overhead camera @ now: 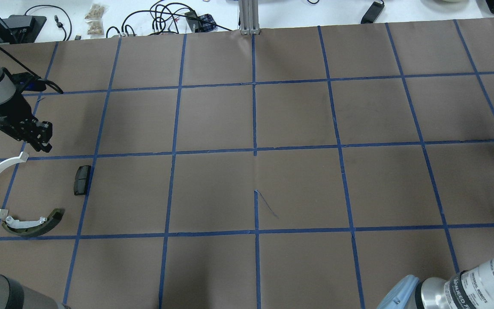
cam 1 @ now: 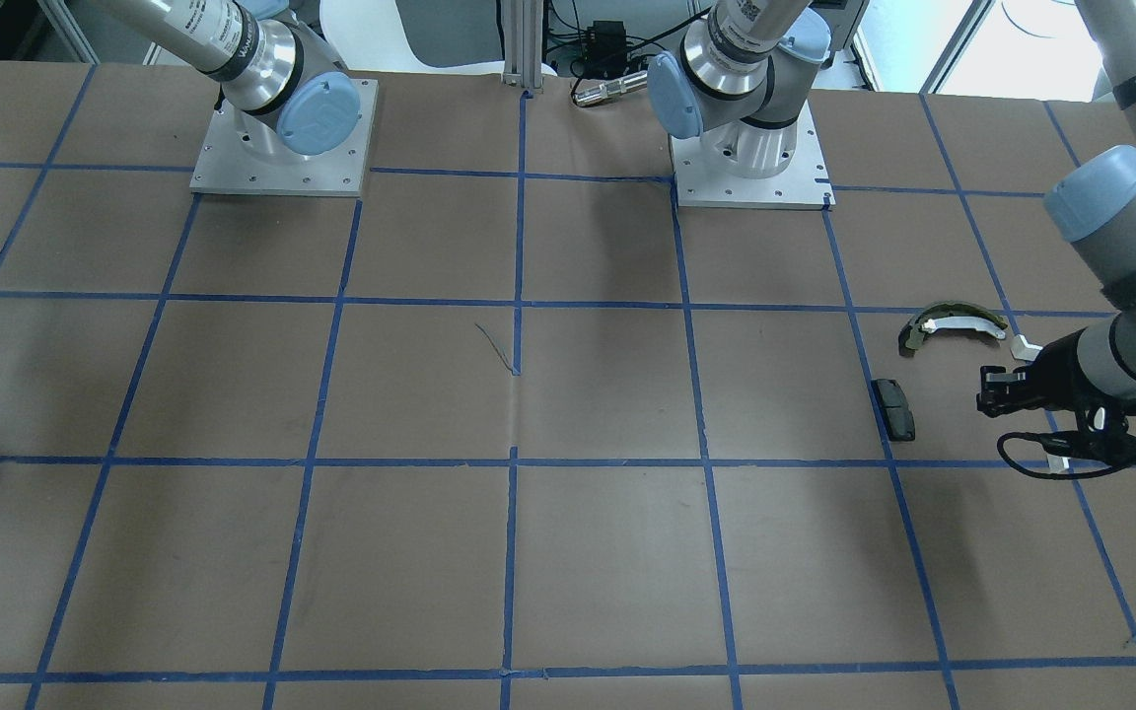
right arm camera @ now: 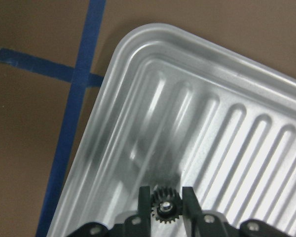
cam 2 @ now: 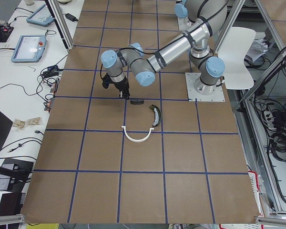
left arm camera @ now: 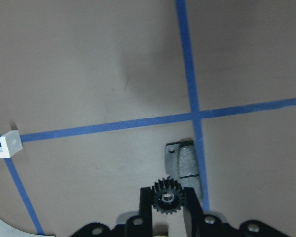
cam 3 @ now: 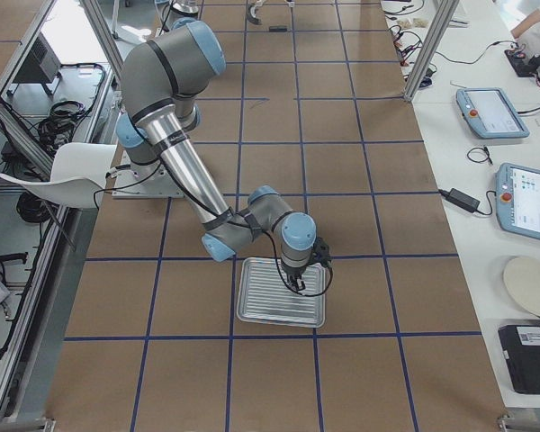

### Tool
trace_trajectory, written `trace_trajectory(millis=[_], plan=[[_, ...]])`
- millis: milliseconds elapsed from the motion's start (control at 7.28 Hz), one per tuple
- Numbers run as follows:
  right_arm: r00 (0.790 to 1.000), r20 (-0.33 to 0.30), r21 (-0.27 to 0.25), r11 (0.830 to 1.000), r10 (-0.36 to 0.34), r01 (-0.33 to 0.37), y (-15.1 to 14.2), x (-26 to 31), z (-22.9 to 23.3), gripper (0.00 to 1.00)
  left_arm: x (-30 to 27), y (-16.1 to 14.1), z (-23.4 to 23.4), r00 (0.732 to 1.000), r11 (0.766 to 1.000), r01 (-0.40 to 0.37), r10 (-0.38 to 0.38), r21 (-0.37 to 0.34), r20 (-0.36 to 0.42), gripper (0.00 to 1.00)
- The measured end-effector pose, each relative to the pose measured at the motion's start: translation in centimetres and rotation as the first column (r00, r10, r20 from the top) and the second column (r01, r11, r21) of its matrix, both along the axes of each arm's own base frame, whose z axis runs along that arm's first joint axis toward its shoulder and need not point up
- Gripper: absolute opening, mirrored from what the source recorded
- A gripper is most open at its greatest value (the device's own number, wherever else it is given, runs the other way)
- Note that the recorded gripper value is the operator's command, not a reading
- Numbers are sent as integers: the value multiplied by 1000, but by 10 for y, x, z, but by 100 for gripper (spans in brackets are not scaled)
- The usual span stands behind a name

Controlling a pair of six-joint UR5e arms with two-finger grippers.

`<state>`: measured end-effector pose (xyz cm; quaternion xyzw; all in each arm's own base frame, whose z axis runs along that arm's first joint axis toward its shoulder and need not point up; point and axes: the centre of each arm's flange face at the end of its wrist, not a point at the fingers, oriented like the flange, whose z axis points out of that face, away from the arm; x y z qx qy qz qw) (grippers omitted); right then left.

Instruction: Place bearing gear from tray to pile

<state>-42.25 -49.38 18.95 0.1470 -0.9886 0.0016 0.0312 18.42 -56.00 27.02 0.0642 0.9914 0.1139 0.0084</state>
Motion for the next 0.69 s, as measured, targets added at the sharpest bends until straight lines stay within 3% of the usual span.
trace_trajectory(millis=[412,687], plan=[[999,-15,-6,999,-42,42,-11,31,42,0,20,21,-49,999,998,54,-54,-17,-4,0],[998,-8,-8,998,-59,59,-49,116,75,0,20,35,-73,998,998,56,-56,-13,-7,0]])
